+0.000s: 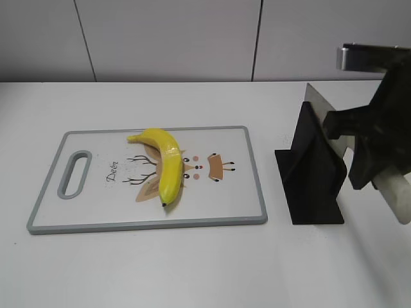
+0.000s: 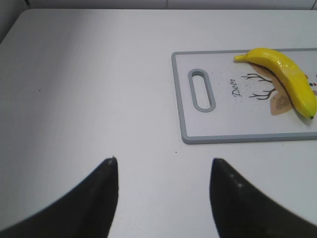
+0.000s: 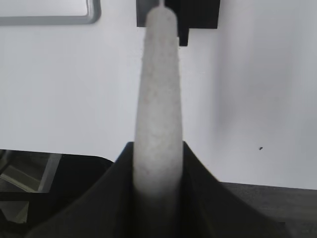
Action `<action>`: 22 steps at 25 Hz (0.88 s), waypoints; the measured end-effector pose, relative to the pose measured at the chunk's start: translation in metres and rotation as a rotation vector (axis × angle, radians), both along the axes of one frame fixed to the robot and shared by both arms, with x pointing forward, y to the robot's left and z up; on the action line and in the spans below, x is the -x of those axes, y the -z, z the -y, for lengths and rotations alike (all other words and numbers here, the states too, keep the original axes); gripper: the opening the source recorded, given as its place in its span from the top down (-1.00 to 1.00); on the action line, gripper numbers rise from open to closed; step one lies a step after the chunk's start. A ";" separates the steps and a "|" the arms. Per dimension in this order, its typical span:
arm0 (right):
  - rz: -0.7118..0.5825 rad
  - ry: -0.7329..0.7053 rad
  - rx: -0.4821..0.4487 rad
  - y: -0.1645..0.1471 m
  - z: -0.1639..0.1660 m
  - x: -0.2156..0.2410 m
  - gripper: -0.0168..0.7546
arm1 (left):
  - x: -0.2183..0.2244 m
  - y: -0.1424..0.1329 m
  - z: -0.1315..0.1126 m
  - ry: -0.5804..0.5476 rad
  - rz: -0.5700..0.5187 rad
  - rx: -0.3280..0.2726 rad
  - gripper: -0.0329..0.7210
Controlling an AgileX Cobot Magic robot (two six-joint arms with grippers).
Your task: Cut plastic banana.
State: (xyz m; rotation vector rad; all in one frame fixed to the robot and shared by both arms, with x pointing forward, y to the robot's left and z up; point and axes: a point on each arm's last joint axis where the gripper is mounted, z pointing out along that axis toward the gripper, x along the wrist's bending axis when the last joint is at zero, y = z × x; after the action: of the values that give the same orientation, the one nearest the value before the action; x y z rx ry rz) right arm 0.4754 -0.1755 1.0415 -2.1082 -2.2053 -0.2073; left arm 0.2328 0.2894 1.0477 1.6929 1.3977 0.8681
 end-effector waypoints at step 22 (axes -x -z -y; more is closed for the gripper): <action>0.448 -0.500 0.042 -0.093 -0.009 -0.037 0.53 | -0.044 -0.040 0.000 0.061 0.064 -0.119 -0.54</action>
State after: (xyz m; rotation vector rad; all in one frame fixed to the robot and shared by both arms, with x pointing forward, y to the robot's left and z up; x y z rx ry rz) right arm 0.5123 -0.1666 1.1344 -1.5613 -2.9215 -0.6456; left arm 0.2768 0.2895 1.0874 1.7716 1.2677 0.9796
